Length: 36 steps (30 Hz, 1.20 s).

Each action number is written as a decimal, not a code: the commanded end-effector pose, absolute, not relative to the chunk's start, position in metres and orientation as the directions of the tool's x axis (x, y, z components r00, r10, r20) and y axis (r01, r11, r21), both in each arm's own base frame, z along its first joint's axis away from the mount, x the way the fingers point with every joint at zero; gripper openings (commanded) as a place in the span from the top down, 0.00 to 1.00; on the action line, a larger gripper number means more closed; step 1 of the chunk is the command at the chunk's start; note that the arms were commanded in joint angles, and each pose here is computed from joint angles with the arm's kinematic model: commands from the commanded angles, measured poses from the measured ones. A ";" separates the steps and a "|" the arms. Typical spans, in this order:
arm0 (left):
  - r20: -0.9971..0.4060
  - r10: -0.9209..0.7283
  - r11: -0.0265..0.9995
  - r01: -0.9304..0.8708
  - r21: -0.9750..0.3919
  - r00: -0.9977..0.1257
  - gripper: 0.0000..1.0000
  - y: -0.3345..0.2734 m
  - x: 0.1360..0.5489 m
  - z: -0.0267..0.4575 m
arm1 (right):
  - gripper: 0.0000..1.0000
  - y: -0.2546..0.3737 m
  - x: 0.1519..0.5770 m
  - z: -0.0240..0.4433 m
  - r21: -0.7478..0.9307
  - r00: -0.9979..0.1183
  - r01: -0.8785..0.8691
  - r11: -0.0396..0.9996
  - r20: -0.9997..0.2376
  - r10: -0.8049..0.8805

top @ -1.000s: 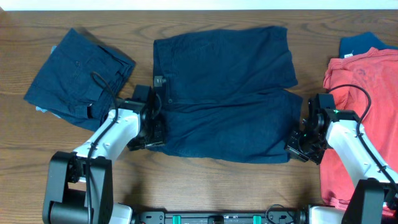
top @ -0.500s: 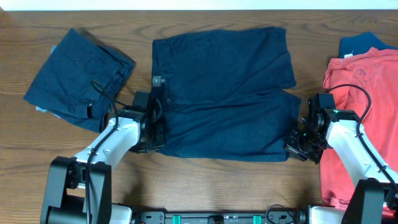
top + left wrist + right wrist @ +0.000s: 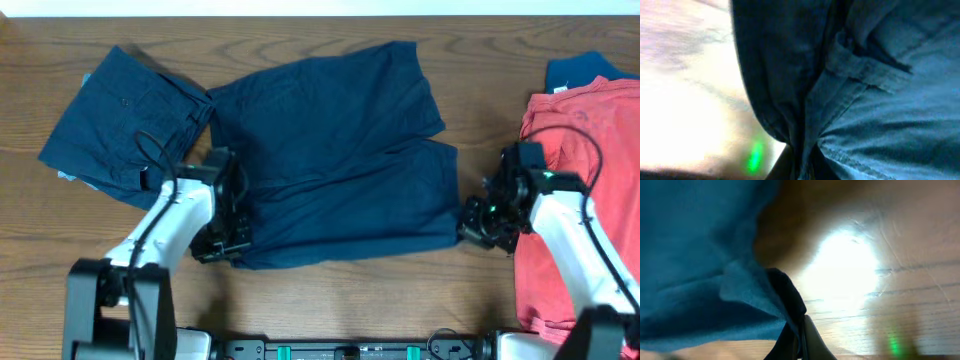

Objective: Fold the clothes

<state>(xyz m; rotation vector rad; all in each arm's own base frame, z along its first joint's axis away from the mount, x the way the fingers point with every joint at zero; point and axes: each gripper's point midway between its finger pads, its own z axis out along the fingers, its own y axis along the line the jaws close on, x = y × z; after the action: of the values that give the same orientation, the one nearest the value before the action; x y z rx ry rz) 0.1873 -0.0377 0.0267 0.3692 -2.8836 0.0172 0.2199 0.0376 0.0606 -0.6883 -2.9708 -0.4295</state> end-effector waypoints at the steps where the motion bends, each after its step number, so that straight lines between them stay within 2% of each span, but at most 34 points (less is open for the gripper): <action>1: 0.130 -0.260 0.965 -0.257 0.044 -0.957 0.94 -0.025 0.205 0.058 | 0.99 0.033 0.245 0.106 0.298 -0.918 0.365 0.882 -0.041 0.394; 6: 0.073 -0.260 0.966 -0.259 0.021 -0.963 0.94 -0.025 0.203 0.092 | 0.99 0.028 0.258 0.153 0.315 -0.904 0.330 0.890 -0.167 0.394; 11: 0.031 -0.256 0.966 -0.256 -0.016 -0.966 0.94 -0.027 0.195 0.117 | 0.99 0.005 0.262 0.189 0.271 -0.849 0.404 0.874 -0.246 0.468; 19: -0.004 -0.241 0.946 -0.233 -0.225 -0.971 0.94 -0.058 0.177 0.150 | 0.99 -0.010 0.261 0.232 0.279 -0.812 0.429 0.859 -0.298 0.502; 24: -0.016 -0.191 0.910 -0.171 -0.377 -0.981 0.94 -0.087 0.161 0.170 | 0.99 -0.014 0.264 0.268 0.277 -0.791 0.403 0.872 -0.374 0.484; 29: -0.034 -0.180 0.912 -0.154 -0.380 -0.983 0.94 -0.094 0.148 0.177 | 0.99 -0.020 0.264 0.294 0.269 -0.755 0.413 0.870 -0.434 0.492; 36: -0.109 -0.250 0.952 -0.223 -0.211 -0.962 0.94 -0.070 0.160 0.168 | 0.99 -0.024 0.292 0.293 0.292 -0.726 0.417 0.861 -0.463 0.508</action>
<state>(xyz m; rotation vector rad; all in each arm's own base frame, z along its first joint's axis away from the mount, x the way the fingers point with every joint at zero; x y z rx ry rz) 0.1478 -0.0966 0.1708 0.2722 -3.1532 0.5662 0.2757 0.0000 0.2896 -0.8337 -3.5117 -0.4743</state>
